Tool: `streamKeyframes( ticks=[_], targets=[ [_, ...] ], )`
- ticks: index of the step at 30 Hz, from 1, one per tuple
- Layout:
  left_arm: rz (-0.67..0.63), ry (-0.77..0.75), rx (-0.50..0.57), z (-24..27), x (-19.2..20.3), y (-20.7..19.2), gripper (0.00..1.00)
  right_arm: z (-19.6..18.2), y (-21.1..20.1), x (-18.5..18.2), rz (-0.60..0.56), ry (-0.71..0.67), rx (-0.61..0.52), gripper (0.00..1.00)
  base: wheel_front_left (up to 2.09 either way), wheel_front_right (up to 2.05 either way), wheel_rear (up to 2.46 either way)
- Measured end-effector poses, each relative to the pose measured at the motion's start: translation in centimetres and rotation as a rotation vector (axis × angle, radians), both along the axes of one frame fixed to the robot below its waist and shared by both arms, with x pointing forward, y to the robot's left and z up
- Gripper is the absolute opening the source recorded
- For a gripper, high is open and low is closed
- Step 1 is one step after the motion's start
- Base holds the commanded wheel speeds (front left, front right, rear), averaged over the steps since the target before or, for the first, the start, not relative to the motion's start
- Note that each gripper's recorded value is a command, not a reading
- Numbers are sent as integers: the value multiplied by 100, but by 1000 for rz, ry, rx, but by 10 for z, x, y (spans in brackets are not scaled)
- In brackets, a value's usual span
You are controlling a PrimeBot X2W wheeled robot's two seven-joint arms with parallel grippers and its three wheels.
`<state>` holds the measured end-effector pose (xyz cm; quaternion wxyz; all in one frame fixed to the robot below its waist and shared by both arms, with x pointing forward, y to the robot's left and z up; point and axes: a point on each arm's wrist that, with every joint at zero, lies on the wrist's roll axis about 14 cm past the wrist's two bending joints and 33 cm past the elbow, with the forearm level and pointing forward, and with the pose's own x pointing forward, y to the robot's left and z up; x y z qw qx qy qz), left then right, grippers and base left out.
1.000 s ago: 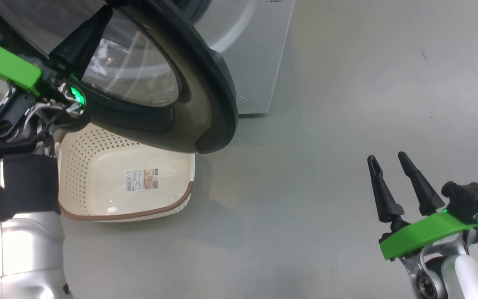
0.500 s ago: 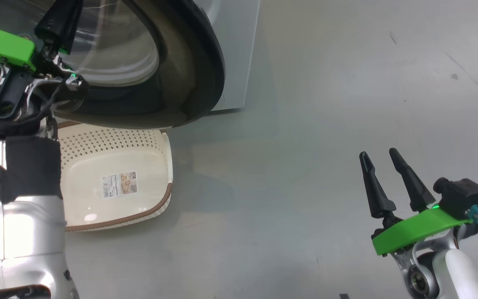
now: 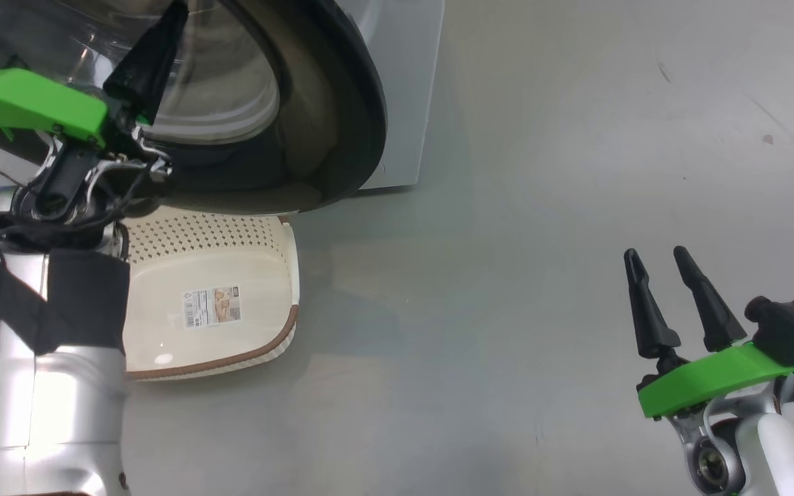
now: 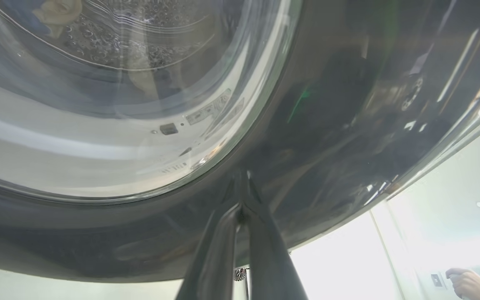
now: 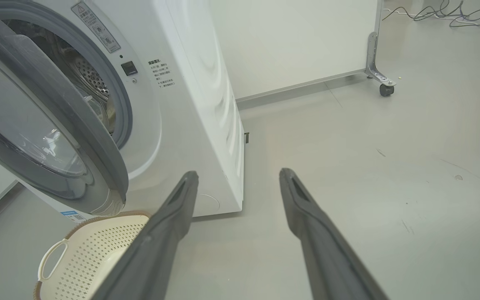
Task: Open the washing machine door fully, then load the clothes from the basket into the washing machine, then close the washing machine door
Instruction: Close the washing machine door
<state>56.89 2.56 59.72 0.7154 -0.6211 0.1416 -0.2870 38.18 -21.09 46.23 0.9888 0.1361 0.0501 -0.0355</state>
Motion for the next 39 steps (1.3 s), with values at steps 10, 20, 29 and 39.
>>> streamKeyframes(
  ticks=[10, 20, 29, 39],
  targets=[
    [80, -144, 385, -16, -45, 25, 100, 16, -2, 1, -2, -49, -14, 100, 0, 0, 0],
    [289, -273, 860, -72, -102, 79, 100, 31, 10, -7, 39, -82, -38, 100, 0, 0, 0],
    [511, -340, 1129, -92, -150, 121, 100, 35, 20, -22, 75, -71, -70, 100, 0, 0, 0],
    [639, -385, 1244, -78, -183, 145, 100, 38, 30, -25, 116, -63, -107, 100, 0, 0, 0]
  ],
)
